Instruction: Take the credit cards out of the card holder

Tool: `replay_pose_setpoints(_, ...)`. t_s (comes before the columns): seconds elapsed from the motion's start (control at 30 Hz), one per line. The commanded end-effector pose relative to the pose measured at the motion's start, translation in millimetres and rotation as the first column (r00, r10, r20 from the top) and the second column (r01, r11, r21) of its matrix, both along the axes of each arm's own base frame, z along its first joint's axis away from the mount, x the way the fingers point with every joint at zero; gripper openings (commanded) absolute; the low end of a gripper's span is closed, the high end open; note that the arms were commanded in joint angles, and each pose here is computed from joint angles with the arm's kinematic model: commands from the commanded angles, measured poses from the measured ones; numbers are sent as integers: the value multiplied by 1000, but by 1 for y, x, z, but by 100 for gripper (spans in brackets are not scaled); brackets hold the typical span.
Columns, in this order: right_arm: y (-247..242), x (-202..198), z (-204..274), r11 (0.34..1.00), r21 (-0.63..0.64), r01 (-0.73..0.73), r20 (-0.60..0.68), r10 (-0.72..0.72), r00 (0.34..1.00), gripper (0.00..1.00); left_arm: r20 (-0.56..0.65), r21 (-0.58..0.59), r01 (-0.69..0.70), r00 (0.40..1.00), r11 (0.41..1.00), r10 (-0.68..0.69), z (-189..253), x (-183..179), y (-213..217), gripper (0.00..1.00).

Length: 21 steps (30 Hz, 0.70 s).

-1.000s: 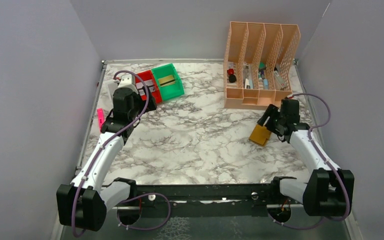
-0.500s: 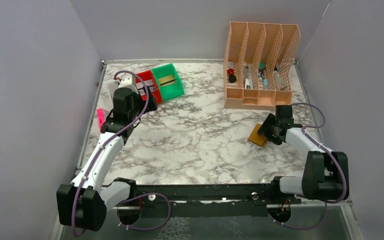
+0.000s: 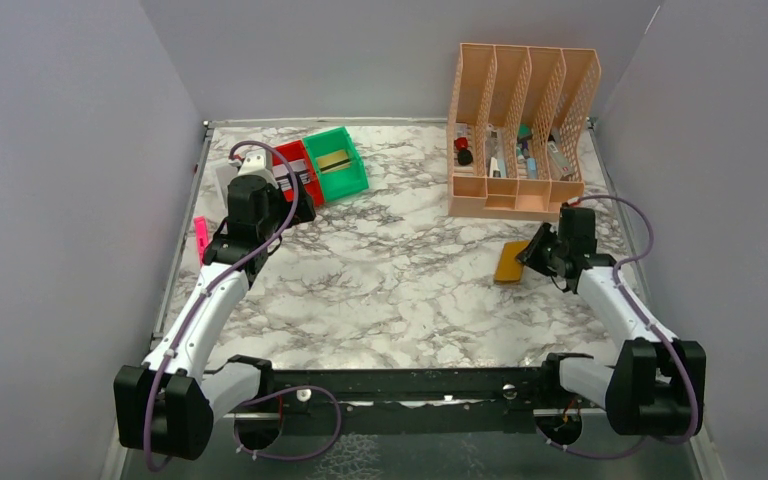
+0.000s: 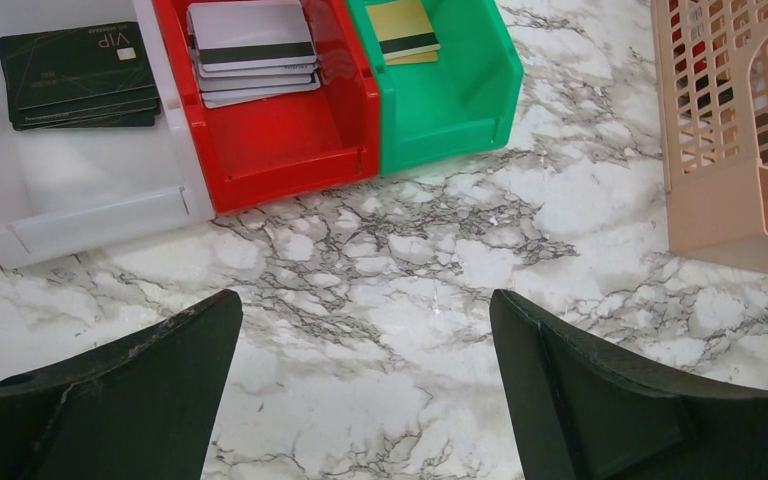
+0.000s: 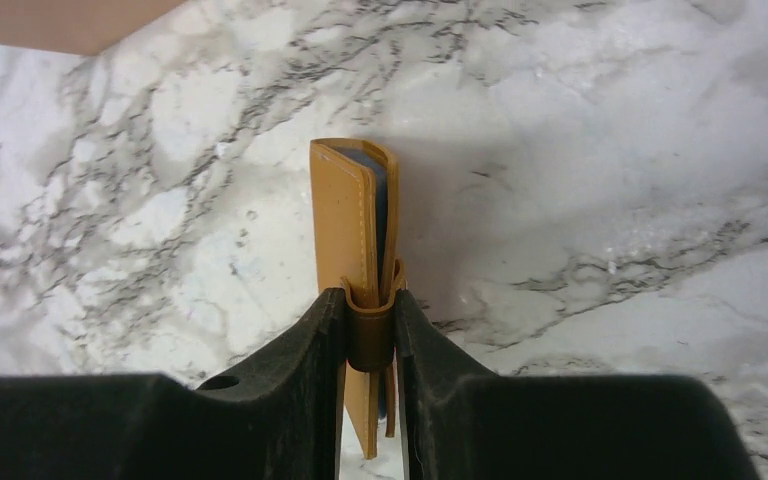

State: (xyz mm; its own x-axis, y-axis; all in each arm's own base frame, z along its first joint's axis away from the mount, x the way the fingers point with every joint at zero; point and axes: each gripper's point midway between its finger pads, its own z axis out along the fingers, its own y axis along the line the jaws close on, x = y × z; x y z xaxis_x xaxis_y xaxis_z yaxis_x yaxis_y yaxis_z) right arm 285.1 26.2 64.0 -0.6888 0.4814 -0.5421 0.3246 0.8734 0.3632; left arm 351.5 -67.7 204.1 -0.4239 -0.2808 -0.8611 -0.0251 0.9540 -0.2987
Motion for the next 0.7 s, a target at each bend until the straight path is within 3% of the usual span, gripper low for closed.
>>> replay_pose_setpoints(0.0, 20, 6, 29, 990, 41, -134, 62, 132, 989, 23, 12, -19, 10, 1000, 1000, -10, 2, 2, -3, 98)
replay_pose_setpoints(0.2, 49, 6, 55, 967, -20, -255, 103, 256, 961, 22, 10, -22, 14, 1000, 1000, -14, 2, 3, -4, 98)
replay_pose_setpoints(0.4, 98, -9, 49, 890, -266, -370, -10, 381, 924, 23, 13, -24, 20, 1000, 1000, -20, 4, 2, -5, 98)
replay_pose_setpoints(0.67, 144, -29, 40, 774, -408, -484, -103, 487, 867, 24, 20, -14, -32, 999, 999, 32, 6, 0, 5, 98)
